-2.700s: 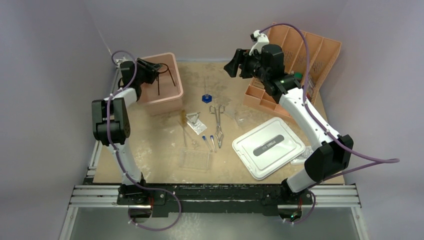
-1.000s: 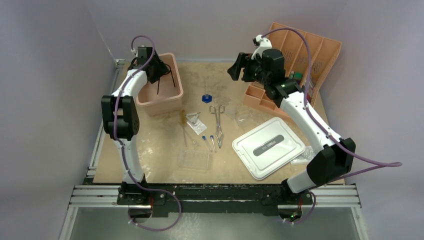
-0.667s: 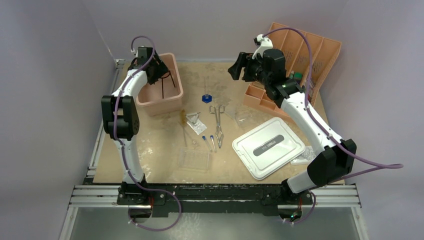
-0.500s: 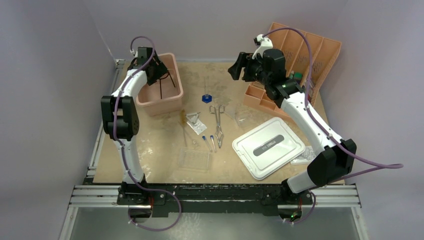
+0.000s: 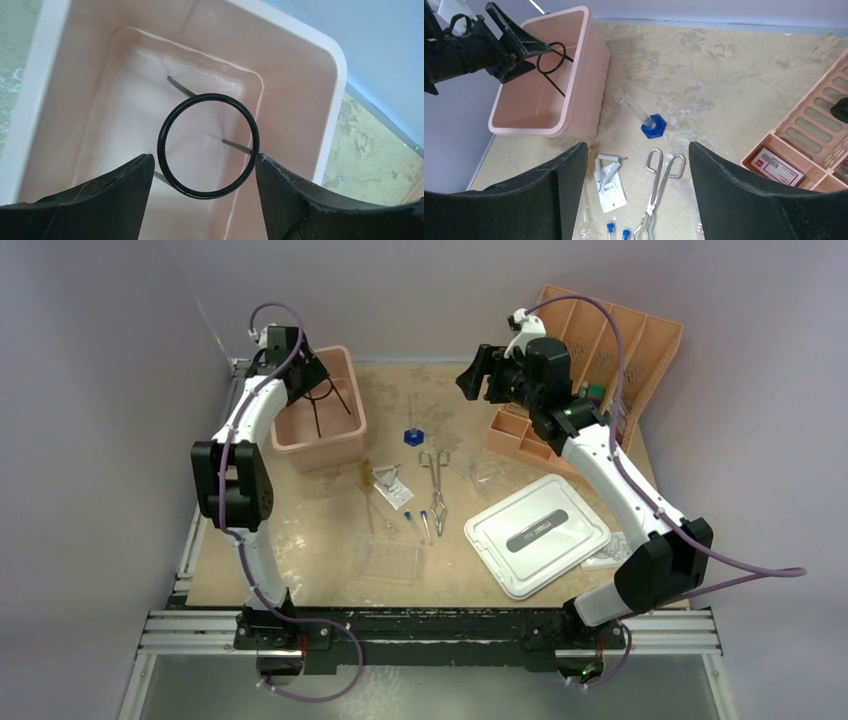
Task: Organize the chemistry lab equipment
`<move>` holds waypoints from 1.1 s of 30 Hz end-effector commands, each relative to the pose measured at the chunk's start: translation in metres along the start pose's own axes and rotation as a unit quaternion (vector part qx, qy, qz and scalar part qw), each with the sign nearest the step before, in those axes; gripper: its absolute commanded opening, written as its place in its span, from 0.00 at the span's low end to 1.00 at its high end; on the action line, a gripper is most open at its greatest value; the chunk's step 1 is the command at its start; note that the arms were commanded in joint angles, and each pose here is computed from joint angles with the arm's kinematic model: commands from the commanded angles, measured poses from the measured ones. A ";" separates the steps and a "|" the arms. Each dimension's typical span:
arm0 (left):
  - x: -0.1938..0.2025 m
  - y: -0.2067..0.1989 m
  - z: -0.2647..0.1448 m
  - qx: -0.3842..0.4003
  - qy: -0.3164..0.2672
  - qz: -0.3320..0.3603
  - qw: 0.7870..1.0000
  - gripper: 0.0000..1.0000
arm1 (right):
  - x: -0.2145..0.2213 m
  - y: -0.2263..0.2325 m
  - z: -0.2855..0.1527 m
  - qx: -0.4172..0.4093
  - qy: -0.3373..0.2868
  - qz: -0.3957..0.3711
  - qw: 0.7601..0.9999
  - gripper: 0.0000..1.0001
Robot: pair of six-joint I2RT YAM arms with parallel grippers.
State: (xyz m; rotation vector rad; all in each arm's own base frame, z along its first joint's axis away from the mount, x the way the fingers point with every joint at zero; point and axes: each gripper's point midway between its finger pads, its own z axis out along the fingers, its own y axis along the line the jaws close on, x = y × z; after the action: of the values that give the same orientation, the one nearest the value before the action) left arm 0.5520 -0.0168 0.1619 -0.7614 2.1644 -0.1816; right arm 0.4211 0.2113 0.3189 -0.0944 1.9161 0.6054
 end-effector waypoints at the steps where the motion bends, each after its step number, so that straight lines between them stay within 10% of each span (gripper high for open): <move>1: -0.033 -0.001 -0.026 -0.002 -0.053 0.008 0.999 0.72 | -0.013 0.006 -0.004 -0.006 -0.025 0.005 1.000 0.75; 10: -0.023 0.004 -0.016 -0.010 -0.035 0.013 0.999 0.43 | -0.011 0.006 -0.004 -0.005 -0.023 0.011 1.000 0.75; 23: -0.027 0.017 -0.028 -0.042 -0.041 0.025 0.998 0.48 | -0.008 0.007 -0.003 -0.007 -0.017 0.016 1.000 0.74; 33: -0.006 0.024 -0.009 -0.045 -0.013 0.038 0.998 0.28 | -0.006 0.005 -0.001 -0.003 -0.014 0.019 1.000 0.74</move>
State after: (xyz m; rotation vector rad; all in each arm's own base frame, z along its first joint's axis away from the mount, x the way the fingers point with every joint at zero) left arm 0.5327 0.0024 0.1535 -0.7574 2.2104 -0.0347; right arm 0.4199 0.2124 0.3136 -0.0624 1.9338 0.6254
